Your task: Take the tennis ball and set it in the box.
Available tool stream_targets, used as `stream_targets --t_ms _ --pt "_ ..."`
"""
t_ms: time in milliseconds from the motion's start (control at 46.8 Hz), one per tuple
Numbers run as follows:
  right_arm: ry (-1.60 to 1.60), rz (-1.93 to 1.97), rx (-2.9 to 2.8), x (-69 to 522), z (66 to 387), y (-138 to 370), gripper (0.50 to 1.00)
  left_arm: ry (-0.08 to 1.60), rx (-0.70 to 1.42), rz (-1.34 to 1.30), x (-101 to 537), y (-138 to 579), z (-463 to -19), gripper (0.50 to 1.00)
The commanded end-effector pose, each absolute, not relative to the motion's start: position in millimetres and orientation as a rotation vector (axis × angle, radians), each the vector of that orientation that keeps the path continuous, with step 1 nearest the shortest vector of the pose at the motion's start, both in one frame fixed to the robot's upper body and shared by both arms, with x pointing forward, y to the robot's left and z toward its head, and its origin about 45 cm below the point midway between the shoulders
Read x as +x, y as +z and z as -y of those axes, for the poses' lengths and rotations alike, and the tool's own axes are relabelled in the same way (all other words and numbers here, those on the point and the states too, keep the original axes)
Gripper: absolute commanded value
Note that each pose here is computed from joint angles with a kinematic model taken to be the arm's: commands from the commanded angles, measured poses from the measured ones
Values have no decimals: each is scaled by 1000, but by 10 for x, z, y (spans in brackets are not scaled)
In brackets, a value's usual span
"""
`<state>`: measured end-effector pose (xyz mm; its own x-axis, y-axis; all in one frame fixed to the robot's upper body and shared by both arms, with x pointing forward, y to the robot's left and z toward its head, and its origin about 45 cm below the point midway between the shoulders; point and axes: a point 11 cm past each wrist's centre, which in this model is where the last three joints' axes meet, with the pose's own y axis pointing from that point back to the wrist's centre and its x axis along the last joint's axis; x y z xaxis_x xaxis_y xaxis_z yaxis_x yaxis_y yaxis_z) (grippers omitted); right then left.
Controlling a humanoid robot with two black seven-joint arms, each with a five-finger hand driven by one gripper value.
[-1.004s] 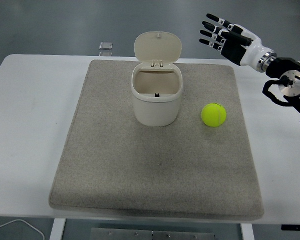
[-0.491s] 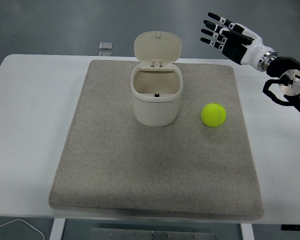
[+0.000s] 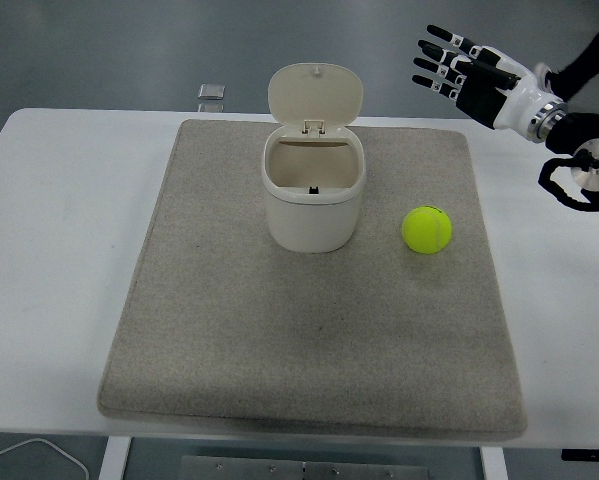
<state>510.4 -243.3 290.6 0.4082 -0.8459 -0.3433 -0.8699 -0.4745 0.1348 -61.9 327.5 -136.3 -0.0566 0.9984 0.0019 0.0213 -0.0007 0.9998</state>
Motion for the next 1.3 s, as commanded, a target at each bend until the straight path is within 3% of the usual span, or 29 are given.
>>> stream_targets --t_ms 0,449,812,1282 --pt "564 -1580 -2578 5105 2465 2916 917 1241 1199 -1267 -623 -1363 -3275 996" --pt "523 -1582 -2622 5104 2431 2921 917 1242 1198 -1265 -614 -1364 -3275 996" --pt "405 -1540 -2713 5159 2182 3111 917 1242 1198 -1265 -614 -1364 -3275 996" --pt "295 -1586 -2815 5142 2258 3062 917 1241 1199 -1267 -623 -1363 -3275 996"
